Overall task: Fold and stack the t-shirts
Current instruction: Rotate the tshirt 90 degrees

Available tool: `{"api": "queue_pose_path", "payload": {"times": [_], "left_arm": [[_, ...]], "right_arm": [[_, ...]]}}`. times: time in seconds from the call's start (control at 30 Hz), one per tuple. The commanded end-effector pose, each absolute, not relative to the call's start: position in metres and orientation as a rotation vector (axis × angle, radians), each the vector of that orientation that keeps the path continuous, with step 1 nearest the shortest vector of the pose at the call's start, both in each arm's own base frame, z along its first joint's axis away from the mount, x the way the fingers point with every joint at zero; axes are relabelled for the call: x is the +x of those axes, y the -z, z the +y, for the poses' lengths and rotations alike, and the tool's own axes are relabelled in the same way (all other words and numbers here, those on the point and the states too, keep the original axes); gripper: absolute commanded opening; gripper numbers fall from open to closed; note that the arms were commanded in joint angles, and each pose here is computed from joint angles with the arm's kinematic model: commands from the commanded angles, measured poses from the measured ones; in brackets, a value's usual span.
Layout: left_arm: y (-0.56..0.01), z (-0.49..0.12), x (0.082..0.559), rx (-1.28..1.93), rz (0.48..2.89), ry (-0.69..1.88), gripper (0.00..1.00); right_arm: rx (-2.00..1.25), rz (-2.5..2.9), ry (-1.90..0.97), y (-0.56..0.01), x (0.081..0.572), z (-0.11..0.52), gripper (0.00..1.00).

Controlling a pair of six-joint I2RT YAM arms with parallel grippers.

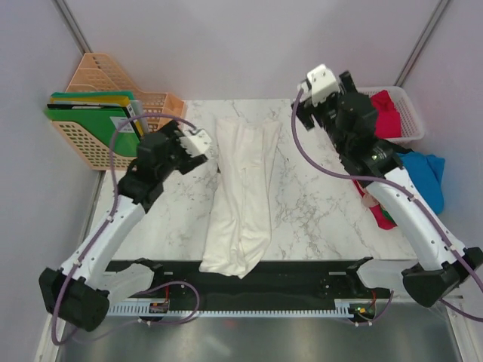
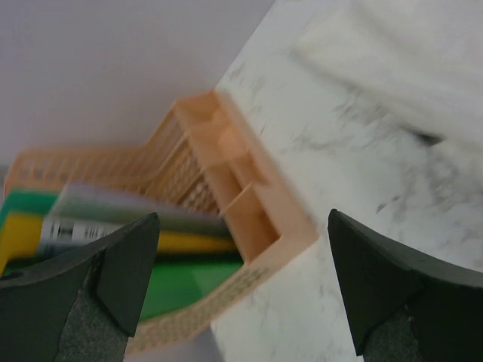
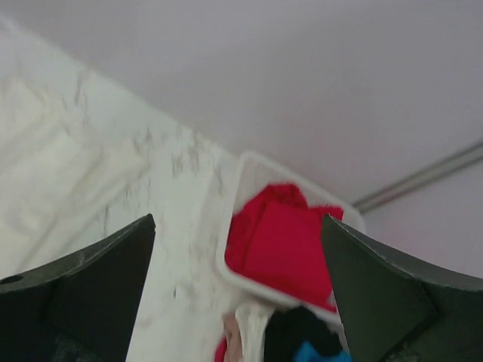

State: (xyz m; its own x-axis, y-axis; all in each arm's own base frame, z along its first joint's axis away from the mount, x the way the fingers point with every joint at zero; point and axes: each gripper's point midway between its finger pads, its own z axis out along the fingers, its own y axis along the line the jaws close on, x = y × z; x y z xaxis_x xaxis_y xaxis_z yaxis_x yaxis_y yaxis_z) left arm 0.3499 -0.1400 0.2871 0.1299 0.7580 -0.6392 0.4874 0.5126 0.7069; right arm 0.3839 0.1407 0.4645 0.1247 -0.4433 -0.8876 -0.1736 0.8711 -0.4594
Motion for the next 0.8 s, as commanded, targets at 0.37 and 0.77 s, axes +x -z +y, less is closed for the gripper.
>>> {"api": "queue_pose_path", "payload": {"times": [0.37, 0.77], "left_arm": [[-0.214, -0.055, 0.323, 0.768, 1.953, 0.035, 1.0], [-0.141, -0.094, 0.308, 0.871, 2.2, 0.385, 1.0]], "right_arm": [[-0.806, 2.14, 0.033, -0.222, 0.278, 0.111, 0.98], [-1.06, 2.405, -0.242, -0.128, 0.292, 0.17, 0.98]]}}
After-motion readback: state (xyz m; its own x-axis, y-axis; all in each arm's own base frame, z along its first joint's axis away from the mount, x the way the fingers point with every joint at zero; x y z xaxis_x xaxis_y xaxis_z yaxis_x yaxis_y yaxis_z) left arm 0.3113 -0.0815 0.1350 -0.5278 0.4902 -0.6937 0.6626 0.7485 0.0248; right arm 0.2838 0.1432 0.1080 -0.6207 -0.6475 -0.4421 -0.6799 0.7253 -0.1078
